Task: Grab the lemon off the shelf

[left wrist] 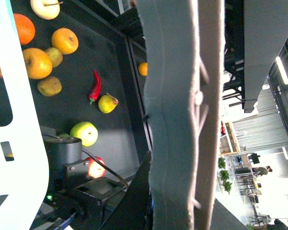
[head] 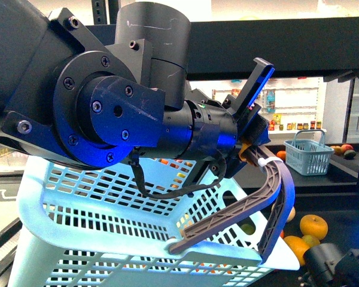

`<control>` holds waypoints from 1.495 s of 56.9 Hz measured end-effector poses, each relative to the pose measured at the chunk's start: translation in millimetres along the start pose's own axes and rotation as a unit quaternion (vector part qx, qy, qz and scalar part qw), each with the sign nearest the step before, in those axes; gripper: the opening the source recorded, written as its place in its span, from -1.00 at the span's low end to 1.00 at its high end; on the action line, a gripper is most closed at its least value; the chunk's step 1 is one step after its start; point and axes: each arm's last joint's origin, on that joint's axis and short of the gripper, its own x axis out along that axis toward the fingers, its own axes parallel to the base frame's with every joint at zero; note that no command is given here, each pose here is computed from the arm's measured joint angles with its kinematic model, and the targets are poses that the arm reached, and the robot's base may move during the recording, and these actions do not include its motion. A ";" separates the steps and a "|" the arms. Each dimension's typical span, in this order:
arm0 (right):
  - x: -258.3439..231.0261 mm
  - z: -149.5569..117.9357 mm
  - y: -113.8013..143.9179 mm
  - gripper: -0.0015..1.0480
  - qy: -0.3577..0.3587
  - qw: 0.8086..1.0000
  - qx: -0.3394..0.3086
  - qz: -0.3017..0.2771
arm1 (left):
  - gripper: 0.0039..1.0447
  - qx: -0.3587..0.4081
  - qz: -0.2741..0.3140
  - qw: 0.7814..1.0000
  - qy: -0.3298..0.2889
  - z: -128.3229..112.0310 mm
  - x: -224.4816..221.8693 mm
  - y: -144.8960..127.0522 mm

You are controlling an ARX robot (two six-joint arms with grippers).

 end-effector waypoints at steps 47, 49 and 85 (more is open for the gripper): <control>-220.9 98.6 -11.0 0.03 -0.193 0.956 0.080 0.207 | -0.84 0.000 0.000 1.000 0.000 0.0 0.0 0.0; -223.2 98.1 -5.3 0.03 -0.189 0.954 0.081 0.217 | -0.84 0.000 0.000 1.000 0.000 0.0 0.0 0.0; -240.3 58.2 63.5 0.27 -0.138 0.942 0.065 0.299 | -0.84 0.000 0.000 1.000 0.000 0.0 0.0 0.0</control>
